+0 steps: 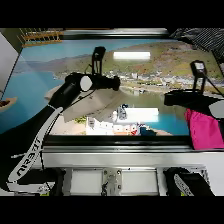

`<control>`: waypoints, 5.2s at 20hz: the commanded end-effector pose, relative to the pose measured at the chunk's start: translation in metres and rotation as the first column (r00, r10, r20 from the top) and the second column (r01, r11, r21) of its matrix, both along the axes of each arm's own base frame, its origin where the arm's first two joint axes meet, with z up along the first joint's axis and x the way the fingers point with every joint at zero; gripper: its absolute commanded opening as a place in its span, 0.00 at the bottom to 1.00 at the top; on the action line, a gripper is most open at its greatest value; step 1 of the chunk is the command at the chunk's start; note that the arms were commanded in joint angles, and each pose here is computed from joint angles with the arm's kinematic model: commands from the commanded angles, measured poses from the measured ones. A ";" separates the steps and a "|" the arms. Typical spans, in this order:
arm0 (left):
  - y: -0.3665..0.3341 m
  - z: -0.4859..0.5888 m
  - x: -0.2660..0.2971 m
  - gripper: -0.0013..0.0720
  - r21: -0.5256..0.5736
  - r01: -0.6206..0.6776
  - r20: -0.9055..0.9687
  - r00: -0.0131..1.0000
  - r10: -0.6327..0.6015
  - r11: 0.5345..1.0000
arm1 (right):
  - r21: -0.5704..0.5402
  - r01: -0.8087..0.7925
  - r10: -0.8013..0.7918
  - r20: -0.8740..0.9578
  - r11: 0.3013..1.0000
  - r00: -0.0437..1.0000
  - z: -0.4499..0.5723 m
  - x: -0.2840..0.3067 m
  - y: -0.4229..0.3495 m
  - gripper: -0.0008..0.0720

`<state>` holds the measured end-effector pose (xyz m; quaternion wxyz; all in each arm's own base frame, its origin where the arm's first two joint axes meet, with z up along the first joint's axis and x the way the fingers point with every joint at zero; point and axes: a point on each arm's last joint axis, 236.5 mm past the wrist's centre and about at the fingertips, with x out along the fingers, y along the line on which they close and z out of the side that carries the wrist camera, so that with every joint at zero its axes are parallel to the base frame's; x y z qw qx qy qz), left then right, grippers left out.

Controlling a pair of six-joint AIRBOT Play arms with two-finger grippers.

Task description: Fold the clothes and pants, and hang the long-sleeved shirts on hangers.

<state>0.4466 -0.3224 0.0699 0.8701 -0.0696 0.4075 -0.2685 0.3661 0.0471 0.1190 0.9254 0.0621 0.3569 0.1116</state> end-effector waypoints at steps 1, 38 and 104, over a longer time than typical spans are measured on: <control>0.011 -0.001 -0.011 0.84 0.016 -0.029 -0.077 0.997 0.030 0.999 | -0.001 0.175 -0.175 0.008 0.985 0.985 0.008 -0.002 -0.049 0.04; 0.287 -0.080 -0.023 0.02 -0.051 -0.491 -0.478 0.777 0.410 0.870 | -0.212 -0.398 0.366 -0.176 0.893 0.914 -0.145 0.045 0.059 0.75; 0.237 0.053 0.083 0.02 -0.027 -0.300 -0.239 0.928 0.286 0.953 | -0.273 -0.026 -0.043 -0.243 0.962 0.969 -0.019 0.088 0.022 0.03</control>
